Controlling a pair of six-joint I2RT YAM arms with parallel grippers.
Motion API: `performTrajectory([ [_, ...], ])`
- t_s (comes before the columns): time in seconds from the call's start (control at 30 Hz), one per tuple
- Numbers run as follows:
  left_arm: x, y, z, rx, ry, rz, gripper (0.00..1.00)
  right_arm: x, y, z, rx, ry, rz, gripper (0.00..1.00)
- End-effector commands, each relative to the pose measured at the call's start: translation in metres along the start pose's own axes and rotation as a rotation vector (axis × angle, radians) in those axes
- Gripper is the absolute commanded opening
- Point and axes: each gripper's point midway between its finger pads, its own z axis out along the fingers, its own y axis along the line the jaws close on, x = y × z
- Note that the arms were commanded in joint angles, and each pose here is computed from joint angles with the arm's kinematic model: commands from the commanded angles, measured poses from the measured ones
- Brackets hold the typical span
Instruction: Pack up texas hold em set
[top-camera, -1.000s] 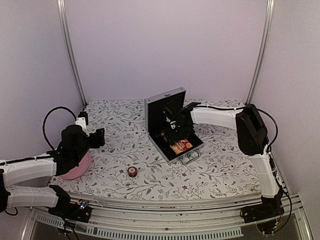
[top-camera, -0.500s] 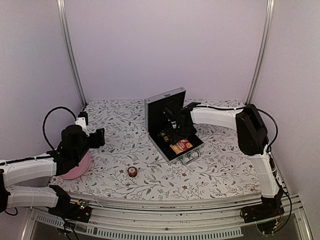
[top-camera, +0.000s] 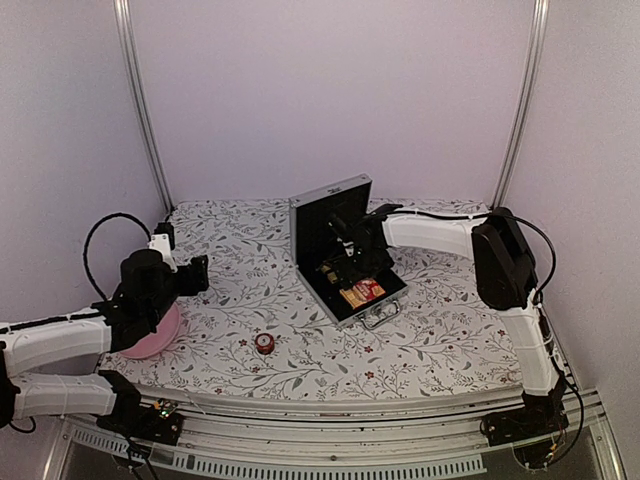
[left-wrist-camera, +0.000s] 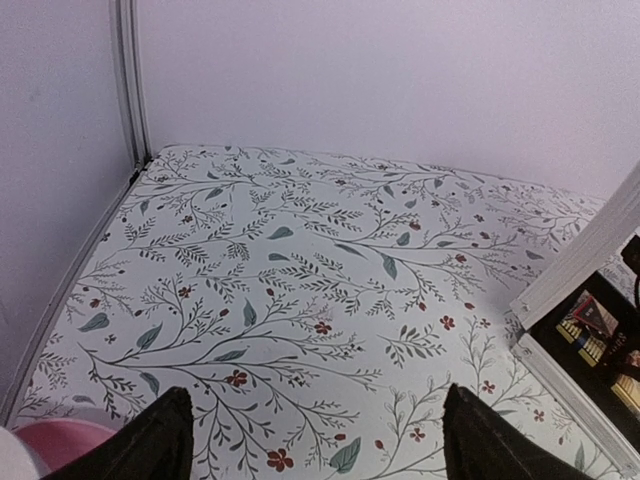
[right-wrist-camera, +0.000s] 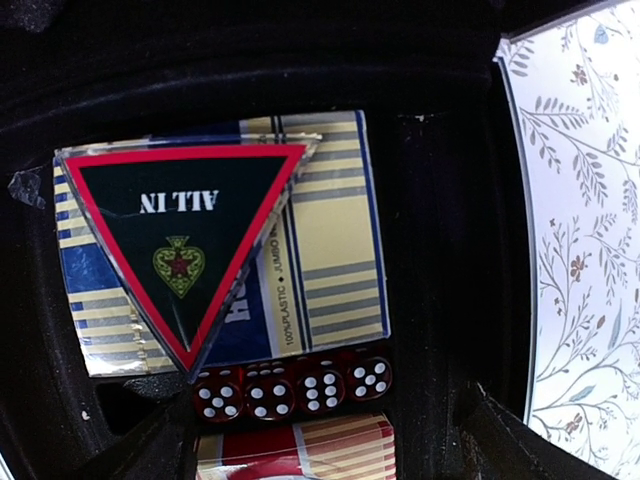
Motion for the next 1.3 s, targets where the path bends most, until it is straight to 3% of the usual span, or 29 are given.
performTrajectory([
  [0.0, -0.017, 0.006, -0.003, -0.023, -0.043, -0.016, 0.86, -0.017, 0.011, -0.012, -0.094, -0.045, -0.021, 0.92],
  [0.4, -0.014, 0.008, -0.006, -0.018, -0.065, -0.016, 0.86, -0.062, 0.030, -0.090, -0.268, -0.265, -0.107, 0.97],
  [0.77, -0.017, 0.005, -0.009, 0.006, -0.065, -0.019, 0.86, -0.028, 0.001, -0.154, -0.303, -0.390, -0.062, 0.96],
  [0.97, -0.001, -0.015, -0.010, 0.092, 0.106, -0.029, 0.82, 0.002, -0.018, -0.169, -0.343, -0.430, -0.001, 0.96],
  [1.27, 0.064, -0.054, -0.031, 0.171, 0.489, -0.065, 0.77, 0.035, -0.038, -0.154, -0.344, -0.421, 0.108, 0.95],
])
